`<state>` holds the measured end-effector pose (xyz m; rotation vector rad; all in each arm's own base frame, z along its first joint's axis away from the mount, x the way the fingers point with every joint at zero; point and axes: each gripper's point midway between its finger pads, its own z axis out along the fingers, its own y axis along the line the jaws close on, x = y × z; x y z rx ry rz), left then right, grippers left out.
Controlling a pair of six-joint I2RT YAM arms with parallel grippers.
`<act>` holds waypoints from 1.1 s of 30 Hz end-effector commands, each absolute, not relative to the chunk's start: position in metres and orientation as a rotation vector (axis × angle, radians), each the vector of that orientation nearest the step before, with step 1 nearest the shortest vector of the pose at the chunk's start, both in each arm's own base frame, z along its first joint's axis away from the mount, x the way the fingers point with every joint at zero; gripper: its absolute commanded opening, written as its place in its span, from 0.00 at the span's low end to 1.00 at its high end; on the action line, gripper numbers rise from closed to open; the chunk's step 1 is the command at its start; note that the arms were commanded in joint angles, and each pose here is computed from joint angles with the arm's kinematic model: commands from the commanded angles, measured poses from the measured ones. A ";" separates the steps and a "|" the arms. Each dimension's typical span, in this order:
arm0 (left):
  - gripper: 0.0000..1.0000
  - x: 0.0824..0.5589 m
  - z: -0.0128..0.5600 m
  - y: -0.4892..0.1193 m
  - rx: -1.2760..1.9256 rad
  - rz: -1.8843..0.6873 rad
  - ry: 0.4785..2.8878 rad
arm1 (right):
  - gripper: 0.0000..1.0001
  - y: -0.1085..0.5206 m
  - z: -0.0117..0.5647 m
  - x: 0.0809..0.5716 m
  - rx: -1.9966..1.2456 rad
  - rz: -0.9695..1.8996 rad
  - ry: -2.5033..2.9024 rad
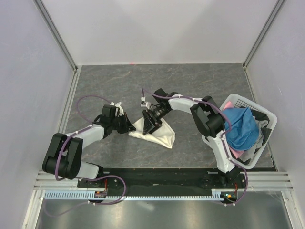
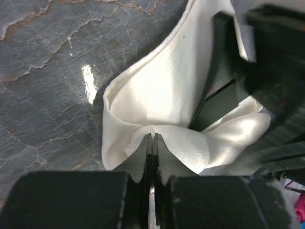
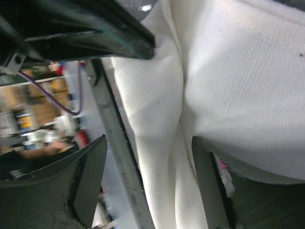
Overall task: Fold the napkin, place the utensils inside, and roll it up
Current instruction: Roll the napkin with the utensil
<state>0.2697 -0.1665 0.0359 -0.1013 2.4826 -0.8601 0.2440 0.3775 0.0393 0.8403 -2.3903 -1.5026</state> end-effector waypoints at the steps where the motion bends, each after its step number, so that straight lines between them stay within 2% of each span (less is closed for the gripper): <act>1: 0.02 0.250 0.014 -0.158 -0.187 -0.784 2.654 | 0.85 0.370 0.083 0.282 1.169 -1.479 -2.733; 6: 0.02 0.253 0.013 -0.156 -0.221 -0.765 2.686 | 0.88 0.344 0.107 0.285 1.395 -1.344 -3.011; 10: 0.02 0.257 0.013 -0.156 -0.234 -0.770 2.695 | 0.89 0.312 0.080 0.270 1.598 -0.858 -3.191; 14: 0.02 0.258 0.010 -0.153 -0.250 -0.771 2.710 | 0.88 0.315 0.075 0.239 1.808 -0.639 -3.178; 25: 0.02 0.265 0.012 -0.151 -0.253 -0.772 2.717 | 0.84 0.306 0.046 0.213 1.912 -0.433 -3.077; 28: 0.02 0.268 0.013 -0.151 -0.254 -0.772 2.719 | 0.79 0.301 0.036 0.209 1.909 -0.387 -3.030; 33: 0.02 0.270 0.010 -0.153 -0.250 -0.788 2.732 | 0.57 0.298 0.029 0.200 1.931 -0.391 -2.947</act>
